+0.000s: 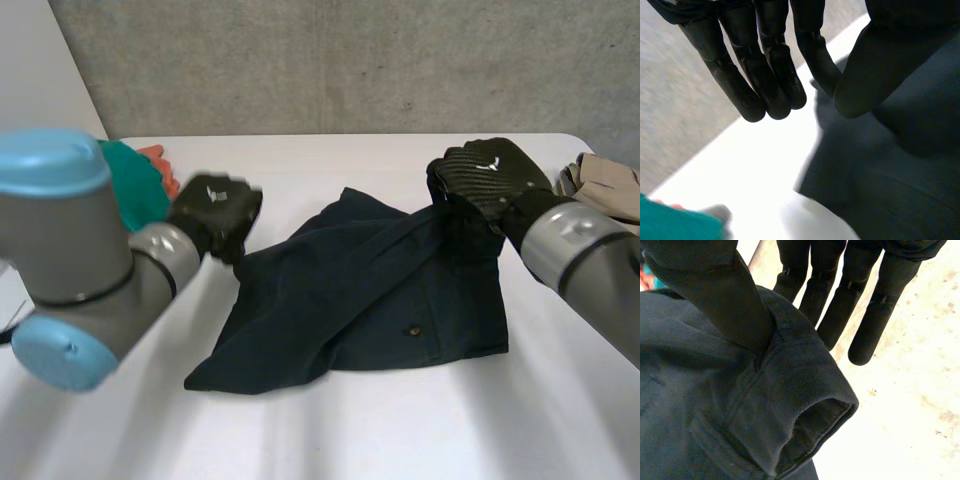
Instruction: Fold the laundry.
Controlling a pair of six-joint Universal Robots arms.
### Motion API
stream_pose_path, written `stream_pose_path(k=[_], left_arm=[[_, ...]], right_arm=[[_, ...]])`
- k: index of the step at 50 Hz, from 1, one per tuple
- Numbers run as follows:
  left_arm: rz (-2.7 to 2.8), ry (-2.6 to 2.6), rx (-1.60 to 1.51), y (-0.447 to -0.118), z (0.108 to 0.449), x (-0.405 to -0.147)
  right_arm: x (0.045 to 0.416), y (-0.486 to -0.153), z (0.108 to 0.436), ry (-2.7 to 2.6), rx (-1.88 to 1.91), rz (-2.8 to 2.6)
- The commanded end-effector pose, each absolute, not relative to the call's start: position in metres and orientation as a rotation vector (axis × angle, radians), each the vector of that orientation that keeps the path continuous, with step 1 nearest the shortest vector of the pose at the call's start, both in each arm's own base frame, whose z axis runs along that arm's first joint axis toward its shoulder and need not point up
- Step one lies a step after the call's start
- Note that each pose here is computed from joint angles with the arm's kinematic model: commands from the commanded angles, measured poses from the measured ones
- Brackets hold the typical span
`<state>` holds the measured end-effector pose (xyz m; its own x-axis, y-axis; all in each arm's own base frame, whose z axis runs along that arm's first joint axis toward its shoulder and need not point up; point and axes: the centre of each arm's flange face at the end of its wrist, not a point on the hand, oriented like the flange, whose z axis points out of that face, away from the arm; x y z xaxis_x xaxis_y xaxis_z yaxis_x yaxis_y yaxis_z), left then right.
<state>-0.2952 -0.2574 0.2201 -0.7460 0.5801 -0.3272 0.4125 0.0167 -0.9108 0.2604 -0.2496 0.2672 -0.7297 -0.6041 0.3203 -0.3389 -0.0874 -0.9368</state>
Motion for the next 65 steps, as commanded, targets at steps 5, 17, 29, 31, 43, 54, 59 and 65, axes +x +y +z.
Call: stream_pose_path(k=[5, 17, 29, 31, 43, 54, 59, 65], left_arm=[[2.243, -1.752, -0.910, -0.320, 0.319, -0.325], [1.728, -2.244, -0.782, -0.266, 0.268, -0.301], [1.608, -2.220, -0.769, -0.255, 0.202, -0.292], [1.541, -2.220, -0.788, -0.250, 0.191, -0.296], [1.290, -2.159, -0.706, -0.239, 0.162, -0.324], [1.057, -2.088, -0.581, -0.231, 0.174, -0.327], [1.108, -2.099, -0.547, -0.248, 0.191, -0.315], [1.535, -2.081, -0.479, -0.307, 0.245, -0.290]], right_arm=[[0.303, -0.323, 0.301, 1.759, -0.880, -2.296], [0.307, -0.253, 0.330, 1.752, -0.934, -2.121], [0.297, -0.207, 0.363, 1.639, -0.984, -2.108], [0.295, -0.200, 0.367, 1.630, -0.991, -2.087], [0.295, -0.189, 0.368, 1.619, -1.005, -2.041], [0.287, -0.227, 0.338, 1.769, -0.998, -2.031], [0.289, -0.243, 0.323, 1.803, -1.027, -2.030], [0.301, -0.283, 0.317, 1.713, -1.055, -2.205]])
